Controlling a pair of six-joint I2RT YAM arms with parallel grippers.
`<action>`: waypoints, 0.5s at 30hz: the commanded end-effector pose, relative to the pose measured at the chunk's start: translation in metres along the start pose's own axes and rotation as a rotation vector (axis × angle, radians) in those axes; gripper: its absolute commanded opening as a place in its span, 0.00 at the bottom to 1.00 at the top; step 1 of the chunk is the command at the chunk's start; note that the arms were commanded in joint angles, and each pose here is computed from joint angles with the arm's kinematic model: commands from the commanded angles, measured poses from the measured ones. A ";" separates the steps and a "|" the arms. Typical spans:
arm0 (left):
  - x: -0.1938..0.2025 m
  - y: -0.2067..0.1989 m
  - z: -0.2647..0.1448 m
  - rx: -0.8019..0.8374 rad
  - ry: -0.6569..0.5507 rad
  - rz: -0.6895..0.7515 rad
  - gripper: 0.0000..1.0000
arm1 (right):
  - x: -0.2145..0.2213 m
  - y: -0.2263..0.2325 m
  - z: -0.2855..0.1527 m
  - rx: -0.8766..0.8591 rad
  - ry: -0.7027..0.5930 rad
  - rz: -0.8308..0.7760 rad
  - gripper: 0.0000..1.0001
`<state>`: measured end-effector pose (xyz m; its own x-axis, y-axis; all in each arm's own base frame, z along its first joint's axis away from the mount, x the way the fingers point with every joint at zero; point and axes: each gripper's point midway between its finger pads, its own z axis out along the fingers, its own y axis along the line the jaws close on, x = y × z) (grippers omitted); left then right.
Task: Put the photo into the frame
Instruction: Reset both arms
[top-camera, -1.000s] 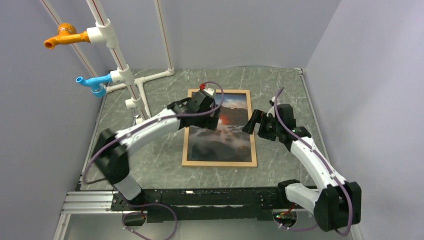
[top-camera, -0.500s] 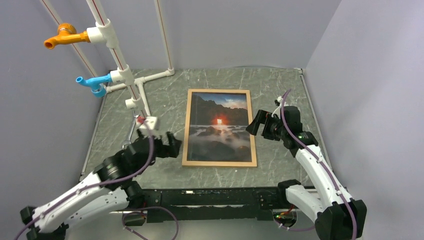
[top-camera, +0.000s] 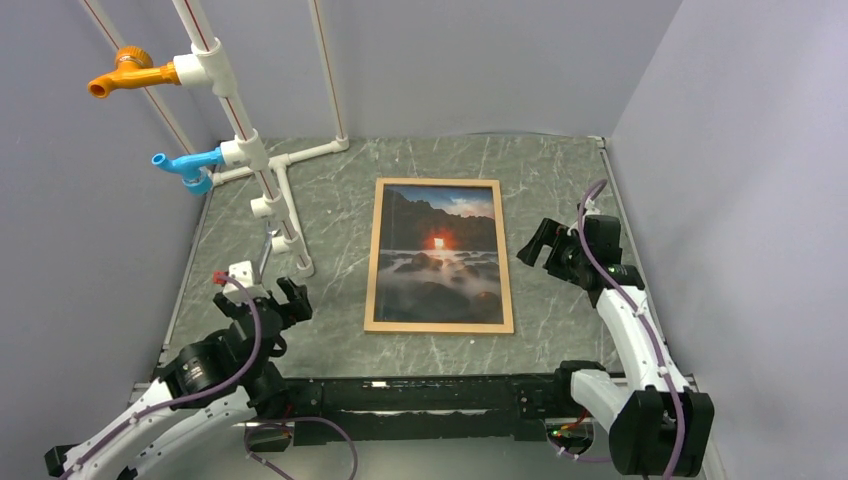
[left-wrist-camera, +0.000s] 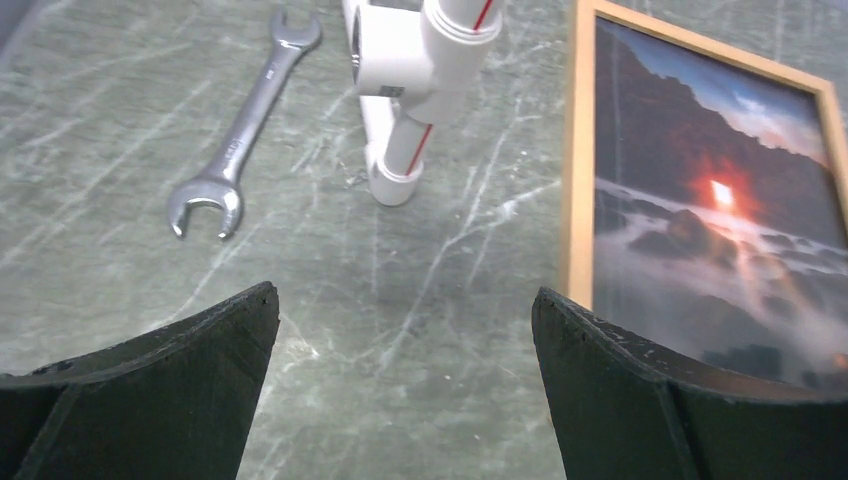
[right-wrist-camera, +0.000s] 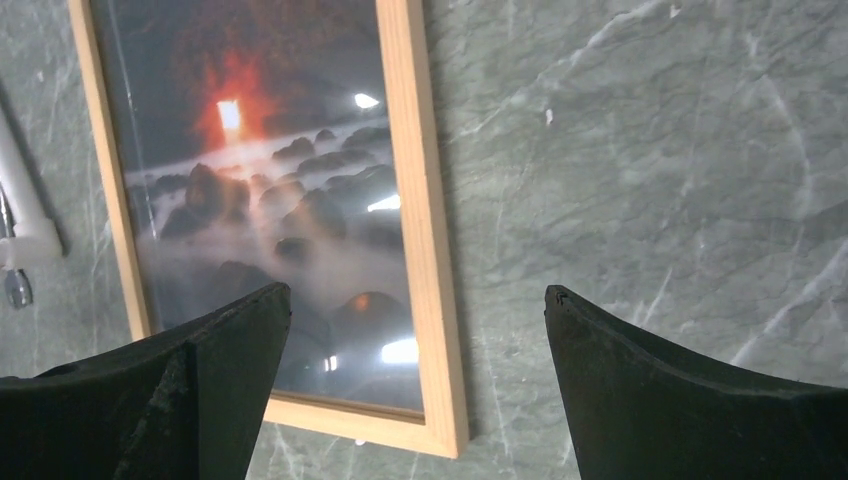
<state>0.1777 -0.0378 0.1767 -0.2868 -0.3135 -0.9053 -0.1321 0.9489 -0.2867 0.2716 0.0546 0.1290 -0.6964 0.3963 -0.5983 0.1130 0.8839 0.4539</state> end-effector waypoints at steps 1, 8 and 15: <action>-0.012 0.006 0.010 -0.077 -0.078 0.077 0.99 | -0.018 -0.005 0.008 -0.016 -0.069 -0.033 1.00; -0.005 -0.009 0.053 -0.039 -0.014 0.124 0.99 | -0.026 -0.007 0.013 -0.059 -0.146 -0.077 1.00; -0.002 0.011 0.101 -0.056 0.012 0.157 0.99 | -0.033 -0.021 0.008 -0.009 -0.280 -0.164 1.00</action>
<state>0.2393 -0.0052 0.1206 -0.3951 -0.2033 -0.8959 -0.2910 0.9527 -0.0879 0.2830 0.0387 0.1138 -0.6131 0.3600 -0.7032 0.0529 0.9068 0.4182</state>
